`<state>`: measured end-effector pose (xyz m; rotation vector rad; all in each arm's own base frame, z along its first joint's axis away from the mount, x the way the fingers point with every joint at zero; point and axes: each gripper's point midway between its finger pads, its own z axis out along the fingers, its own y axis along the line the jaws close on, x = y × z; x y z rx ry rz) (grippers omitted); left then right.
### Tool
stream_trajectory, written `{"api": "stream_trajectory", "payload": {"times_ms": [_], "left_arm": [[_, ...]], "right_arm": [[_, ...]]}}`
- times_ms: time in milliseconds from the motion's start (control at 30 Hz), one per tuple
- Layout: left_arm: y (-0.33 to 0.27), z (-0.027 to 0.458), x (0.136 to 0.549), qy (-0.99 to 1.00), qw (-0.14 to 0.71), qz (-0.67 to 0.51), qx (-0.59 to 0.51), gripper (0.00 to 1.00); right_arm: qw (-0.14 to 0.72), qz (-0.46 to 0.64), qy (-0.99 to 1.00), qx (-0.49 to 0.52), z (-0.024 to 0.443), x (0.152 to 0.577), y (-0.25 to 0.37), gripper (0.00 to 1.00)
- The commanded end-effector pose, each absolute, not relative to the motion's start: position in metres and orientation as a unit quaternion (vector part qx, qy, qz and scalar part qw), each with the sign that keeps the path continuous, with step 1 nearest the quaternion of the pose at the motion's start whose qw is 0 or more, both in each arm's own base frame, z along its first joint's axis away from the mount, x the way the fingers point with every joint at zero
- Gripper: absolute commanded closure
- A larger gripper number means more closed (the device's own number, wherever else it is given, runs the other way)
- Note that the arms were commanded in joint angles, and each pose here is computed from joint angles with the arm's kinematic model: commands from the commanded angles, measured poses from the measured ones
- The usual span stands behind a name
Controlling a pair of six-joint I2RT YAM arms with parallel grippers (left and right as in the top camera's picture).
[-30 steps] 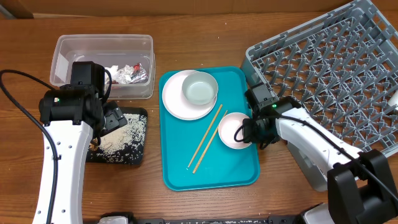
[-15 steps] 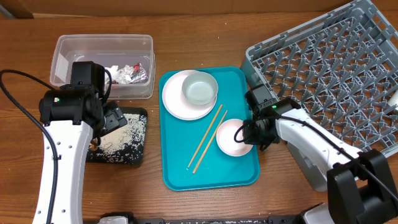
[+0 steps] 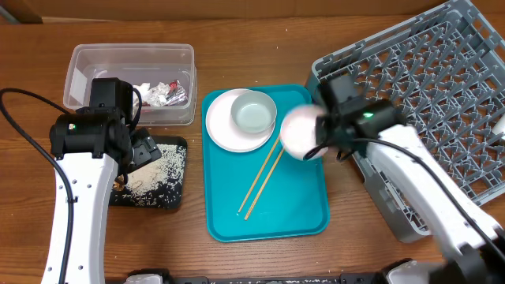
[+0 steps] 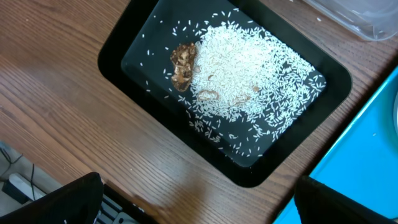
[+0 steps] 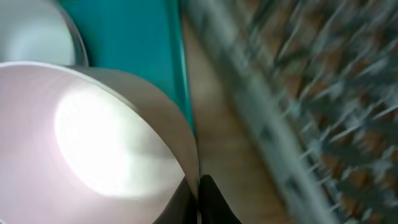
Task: Sort waste into correct bins and load items into the dishwasher
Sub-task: 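Lift the pink bowl and carry it to the dish rack's far corner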
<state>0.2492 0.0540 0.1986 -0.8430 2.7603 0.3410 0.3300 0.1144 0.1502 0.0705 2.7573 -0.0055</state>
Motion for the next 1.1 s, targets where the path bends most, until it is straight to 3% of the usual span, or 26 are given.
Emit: {"api": "stream_trajectory", "payload": {"times_ms": [0,233,533,867,1067], "left_arm": [[0.055,0.198,0.248,0.942,0.118,0.116,-0.294,0.00],[0.055,0.198,0.248,0.941,0.118,0.116,-0.294,0.00],[0.055,0.198,0.248,0.941,0.118,0.116,-0.294,0.00],[0.055,0.198,0.248,0.942,0.118,0.116,-0.294,0.00],[0.055,0.198,0.248,0.942,0.118,0.116,-0.294,0.00]], "right_arm": [[0.341,-0.081,0.933,0.084,0.231,0.365,0.063,0.96],[0.442,-0.222,0.860,0.123,0.289,0.402,-0.024,0.96],[0.503,-0.289,0.776,0.247,0.331,0.415,-0.144,0.96],[0.398,-0.492,0.733,0.249,0.304,0.417,-0.256,0.96],[0.302,-0.573,0.711,0.273,0.256,0.407,-0.310,0.96]]}}
